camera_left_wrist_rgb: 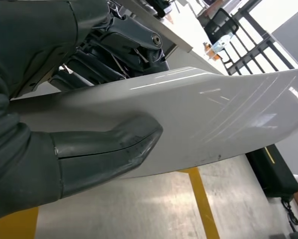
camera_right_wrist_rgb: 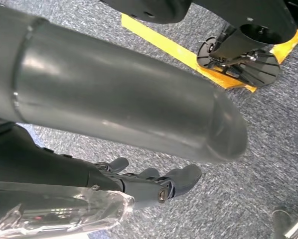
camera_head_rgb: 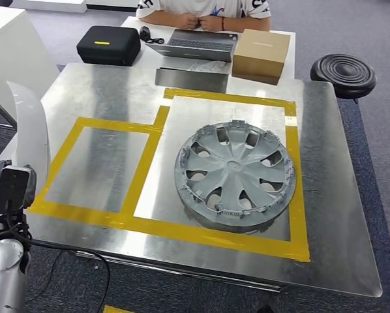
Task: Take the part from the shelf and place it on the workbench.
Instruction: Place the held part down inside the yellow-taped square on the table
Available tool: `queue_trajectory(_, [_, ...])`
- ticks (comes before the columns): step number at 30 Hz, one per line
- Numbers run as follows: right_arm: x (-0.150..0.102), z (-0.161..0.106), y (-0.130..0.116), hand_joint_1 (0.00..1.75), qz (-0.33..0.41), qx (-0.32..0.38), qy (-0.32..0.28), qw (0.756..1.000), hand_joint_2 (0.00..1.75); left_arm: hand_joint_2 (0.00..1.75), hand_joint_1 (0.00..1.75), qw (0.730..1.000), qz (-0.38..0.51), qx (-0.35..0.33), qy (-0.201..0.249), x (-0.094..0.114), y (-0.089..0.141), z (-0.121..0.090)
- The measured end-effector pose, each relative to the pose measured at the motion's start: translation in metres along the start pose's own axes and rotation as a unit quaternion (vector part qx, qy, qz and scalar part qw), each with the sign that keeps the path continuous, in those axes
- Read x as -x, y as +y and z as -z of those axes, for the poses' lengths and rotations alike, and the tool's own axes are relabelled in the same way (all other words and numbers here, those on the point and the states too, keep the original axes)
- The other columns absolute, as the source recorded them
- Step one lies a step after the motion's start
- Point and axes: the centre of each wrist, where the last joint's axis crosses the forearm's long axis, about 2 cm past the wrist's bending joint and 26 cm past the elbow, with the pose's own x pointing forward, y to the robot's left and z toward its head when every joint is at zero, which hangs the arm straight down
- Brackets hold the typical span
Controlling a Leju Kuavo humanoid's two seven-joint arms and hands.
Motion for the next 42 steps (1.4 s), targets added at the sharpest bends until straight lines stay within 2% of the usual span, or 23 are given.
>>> queue_trajectory(3, [0.0, 0.0, 0.0, 0.0, -0.004, -0.001, -0.001, 1.0, 0.0, 1.75, 1.54, 1.0, -0.006, -0.001, 0.003, 0.001, 0.001, 0.002])
queue_trajectory(8, [0.0, 0.0, 0.0, 0.0, -0.006, -0.002, -0.001, 1.0, 0.0, 1.75, 1.44, 1.0, -0.016, -0.002, 0.016, 0.006, 0.004, 0.001])
queue_trajectory(13, [-0.001, 0.0, 0.0, 0.0, -0.009, -0.005, -0.002, 1.0, 0.0, 1.75, 1.39, 0.999, -0.018, 0.004, 0.037, 0.02, 0.016, 0.013])
queue_trajectory(19, [-0.001, 0.0, -0.001, 0.0, -0.011, -0.006, -0.003, 1.0, 0.0, 1.75, 1.38, 0.998, -0.007, 0.008, 0.06, 0.039, 0.029, 0.021])
queue_trajectory(22, [0.0, 0.0, 0.0, 0.0, -0.013, -0.007, -0.003, 1.0, 0.0, 1.75, 1.45, 0.997, -0.005, 0.013, 0.07, 0.046, 0.031, 0.018])
queue_trajectory(31, [-0.002, 0.001, -0.003, 0.0, -0.02, -0.007, -0.006, 1.0, 0.0, 1.75, 1.54, 0.998, 0.01, 0.004, 0.063, 0.056, 0.047, 0.029])
queue_trajectory(42, [-0.002, 0.002, -0.004, 0.0, -0.026, -0.008, -0.008, 1.0, 0.0, 1.75, 1.61, 0.998, 0.007, 0.01, 0.06, 0.057, 0.042, 0.031])
